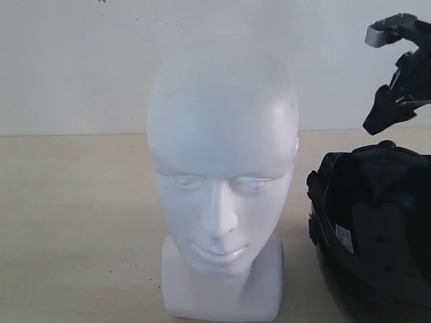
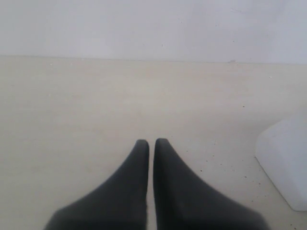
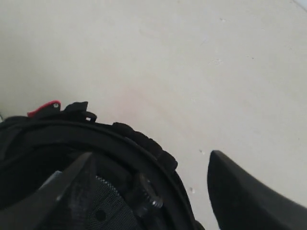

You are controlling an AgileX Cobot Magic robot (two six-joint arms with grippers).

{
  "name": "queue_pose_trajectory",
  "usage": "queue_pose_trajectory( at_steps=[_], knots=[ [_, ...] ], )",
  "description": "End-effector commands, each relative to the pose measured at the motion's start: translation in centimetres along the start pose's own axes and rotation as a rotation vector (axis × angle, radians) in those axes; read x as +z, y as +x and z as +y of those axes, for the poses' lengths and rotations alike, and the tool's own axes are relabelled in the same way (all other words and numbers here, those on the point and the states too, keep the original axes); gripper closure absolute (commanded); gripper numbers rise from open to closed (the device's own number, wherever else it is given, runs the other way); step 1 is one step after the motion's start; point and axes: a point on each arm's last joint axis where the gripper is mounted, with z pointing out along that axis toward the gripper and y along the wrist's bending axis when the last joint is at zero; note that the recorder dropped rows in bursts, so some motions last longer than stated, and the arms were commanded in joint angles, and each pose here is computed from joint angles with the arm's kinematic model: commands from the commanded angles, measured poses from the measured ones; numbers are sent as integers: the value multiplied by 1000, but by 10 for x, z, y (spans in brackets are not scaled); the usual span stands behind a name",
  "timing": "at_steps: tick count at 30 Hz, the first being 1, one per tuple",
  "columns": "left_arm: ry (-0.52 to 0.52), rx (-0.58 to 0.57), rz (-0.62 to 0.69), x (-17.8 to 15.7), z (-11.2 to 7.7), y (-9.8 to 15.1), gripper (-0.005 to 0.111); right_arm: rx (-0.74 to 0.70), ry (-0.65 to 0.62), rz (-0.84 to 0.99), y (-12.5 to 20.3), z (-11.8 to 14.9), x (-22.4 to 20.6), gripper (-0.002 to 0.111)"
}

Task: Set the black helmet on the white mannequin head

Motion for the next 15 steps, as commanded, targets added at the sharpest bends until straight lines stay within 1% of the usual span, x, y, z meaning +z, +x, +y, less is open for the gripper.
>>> queue_pose_trajectory(
  at_steps=[1,4,6,8,10,12,15],
  knots=[
    [1,-2,0,0,0,1,102,84,99,-46,-4,7,-38,45],
    [1,-2,0,0,0,1,102,104,153,-109,-7,16,-68,45],
    [1,-2,0,0,0,1,102,178,148,-157,-9,25,-85,45],
    [1,-2,0,0,0,1,102,273,86,-196,-11,39,-99,45],
    [1,-2,0,0,0,1,102,320,17,-174,-11,57,-108,45],
    [1,-2,0,0,0,1,102,336,-22,-149,-12,70,-110,45],
    [1,-2,0,0,0,1,102,445,-68,-118,-15,89,-101,45]
  ],
)
